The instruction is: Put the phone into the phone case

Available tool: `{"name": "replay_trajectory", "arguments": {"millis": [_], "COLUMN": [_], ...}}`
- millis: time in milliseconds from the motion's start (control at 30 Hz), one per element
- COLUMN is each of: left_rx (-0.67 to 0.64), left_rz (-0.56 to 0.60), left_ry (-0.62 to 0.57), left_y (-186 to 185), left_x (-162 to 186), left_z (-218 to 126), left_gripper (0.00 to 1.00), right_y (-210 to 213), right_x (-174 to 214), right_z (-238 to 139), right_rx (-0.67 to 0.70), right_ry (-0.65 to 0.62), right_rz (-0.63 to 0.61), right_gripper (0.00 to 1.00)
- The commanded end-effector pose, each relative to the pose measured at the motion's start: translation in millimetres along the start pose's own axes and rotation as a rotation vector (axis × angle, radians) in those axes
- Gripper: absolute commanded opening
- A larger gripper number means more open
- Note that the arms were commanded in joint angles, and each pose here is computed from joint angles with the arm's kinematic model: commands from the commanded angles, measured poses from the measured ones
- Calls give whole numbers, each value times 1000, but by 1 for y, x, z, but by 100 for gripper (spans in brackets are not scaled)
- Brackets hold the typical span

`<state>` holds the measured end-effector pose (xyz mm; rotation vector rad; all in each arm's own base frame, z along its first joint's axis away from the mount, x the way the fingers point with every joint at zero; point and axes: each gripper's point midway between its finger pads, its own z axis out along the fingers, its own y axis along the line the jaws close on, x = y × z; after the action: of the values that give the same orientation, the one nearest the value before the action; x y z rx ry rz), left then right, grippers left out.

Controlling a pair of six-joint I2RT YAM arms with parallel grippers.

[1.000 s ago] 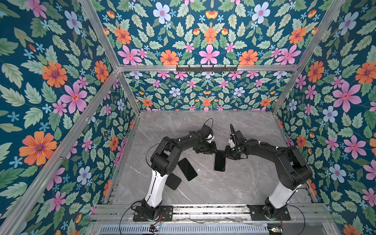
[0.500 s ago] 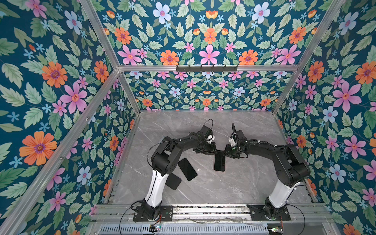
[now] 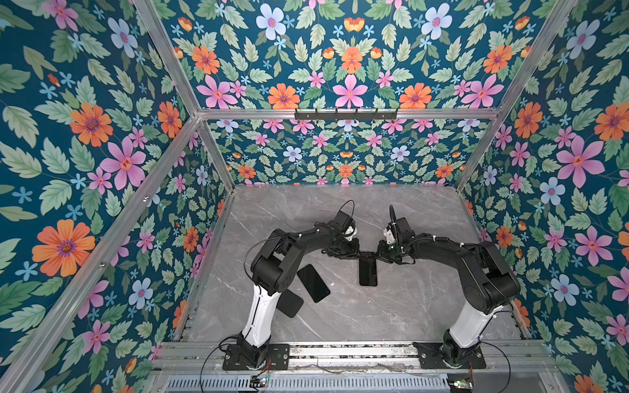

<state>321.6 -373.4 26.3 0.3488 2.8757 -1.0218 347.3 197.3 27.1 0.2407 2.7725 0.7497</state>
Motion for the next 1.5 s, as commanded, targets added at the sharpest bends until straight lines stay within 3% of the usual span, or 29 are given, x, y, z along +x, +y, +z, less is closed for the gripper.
{"name": "replay_trajectory", "arguments": {"millis": [0, 200, 400, 700, 833, 1033, 1333, 1467], "left_rx": [-15, -18, -19, 17, -13, -40, -89, -101], "left_rz": [-8, -9, -15, -18, -30, -46, -19, -16], "left_ry": [23, 9, -6, -132, -161, -183, -218, -218], "left_y": [3, 1, 0, -21, -7, 15, 32, 35], "left_x": [8, 8, 7, -6, 1, 16, 24, 26], "left_z": [2, -3, -7, -51, -65, -83, -109, -110], "left_gripper": [18, 18, 19, 43, 58, 68, 83, 89], "right_y": [-1, 0, -1, 0, 6, 18, 29, 19], "right_x": [12, 12, 9, 27, 46, 55, 60, 60], "right_z": [5, 1, -10, -47, -48, -47, -31, -30], "right_rx": [-8, 0, 36, 162, 197, 256, 326, 419], "right_ry": [48, 43, 29, -4, 12, 3, 29, 50], "right_rz": [7, -3, -25, -85, -110, -152, -179, -139], "right_gripper": [10, 11, 25, 55, 61, 70, 98, 99]}}
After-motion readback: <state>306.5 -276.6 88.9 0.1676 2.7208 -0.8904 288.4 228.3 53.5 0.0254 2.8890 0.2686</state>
